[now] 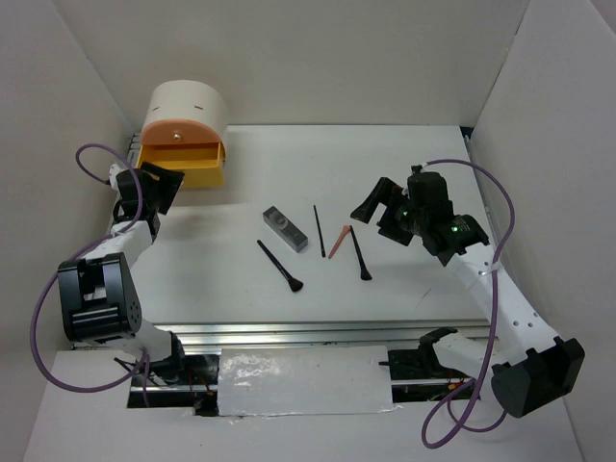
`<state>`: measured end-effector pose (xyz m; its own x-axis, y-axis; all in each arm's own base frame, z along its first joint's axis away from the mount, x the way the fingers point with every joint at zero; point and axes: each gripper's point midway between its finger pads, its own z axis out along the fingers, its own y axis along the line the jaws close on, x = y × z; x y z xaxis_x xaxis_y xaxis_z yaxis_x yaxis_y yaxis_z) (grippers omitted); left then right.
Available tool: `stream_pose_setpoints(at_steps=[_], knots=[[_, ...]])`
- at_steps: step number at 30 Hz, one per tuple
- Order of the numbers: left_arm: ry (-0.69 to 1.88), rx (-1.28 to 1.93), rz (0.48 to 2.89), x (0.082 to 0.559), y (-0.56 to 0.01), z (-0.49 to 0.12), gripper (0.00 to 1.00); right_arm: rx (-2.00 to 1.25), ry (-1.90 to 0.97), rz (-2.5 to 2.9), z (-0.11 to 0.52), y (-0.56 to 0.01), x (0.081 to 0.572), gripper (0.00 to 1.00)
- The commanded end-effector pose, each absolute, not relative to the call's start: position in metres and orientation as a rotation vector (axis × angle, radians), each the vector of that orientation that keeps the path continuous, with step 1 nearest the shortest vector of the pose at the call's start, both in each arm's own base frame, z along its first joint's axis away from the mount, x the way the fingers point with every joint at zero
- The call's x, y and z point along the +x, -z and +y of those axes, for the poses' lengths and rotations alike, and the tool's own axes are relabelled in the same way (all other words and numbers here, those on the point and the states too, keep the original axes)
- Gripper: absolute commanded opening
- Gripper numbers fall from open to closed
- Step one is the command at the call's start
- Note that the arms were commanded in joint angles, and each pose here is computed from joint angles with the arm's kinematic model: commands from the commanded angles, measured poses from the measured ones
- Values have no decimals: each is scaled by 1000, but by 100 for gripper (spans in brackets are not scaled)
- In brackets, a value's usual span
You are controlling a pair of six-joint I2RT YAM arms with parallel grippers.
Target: Organize the makeup
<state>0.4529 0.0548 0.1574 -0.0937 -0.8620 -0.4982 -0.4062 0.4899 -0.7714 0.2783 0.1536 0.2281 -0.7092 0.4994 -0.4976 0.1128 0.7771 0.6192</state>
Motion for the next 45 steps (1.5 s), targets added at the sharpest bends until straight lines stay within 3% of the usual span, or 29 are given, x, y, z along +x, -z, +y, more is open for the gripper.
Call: stream_pose_setpoints(at_steps=[1, 2, 6, 9, 15, 20, 26, 29, 45], knots=[[525, -1067, 1647, 447, -183, 62, 93, 436, -770, 2251, 154, -236, 278, 100], [521, -1062, 1654, 446, -185, 62, 99, 440, -773, 2246, 154, -237, 278, 100], [496, -1057, 1683, 440, -207, 58, 99, 439, -774, 2239, 153, -238, 277, 100], [321, -1073, 1753, 430, -225, 49, 99, 443, -776, 2243, 153, -236, 276, 100], [47, -872, 2000, 406, -258, -67, 99, 464, -754, 2227, 150, -241, 281, 100], [57, -812, 2185, 398, -235, -162, 99, 562, -630, 2204, 130, -247, 286, 100], [-113, -700, 2442, 403, -180, -228, 99, 560, -643, 2177, 127, -252, 281, 100], [-186, -711, 2524, 395, -144, -233, 99, 548, -684, 2197, 131, -244, 273, 100], [-138, -836, 2560, 404, -74, -239, 99, 469, -743, 2233, 138, -232, 258, 100]])
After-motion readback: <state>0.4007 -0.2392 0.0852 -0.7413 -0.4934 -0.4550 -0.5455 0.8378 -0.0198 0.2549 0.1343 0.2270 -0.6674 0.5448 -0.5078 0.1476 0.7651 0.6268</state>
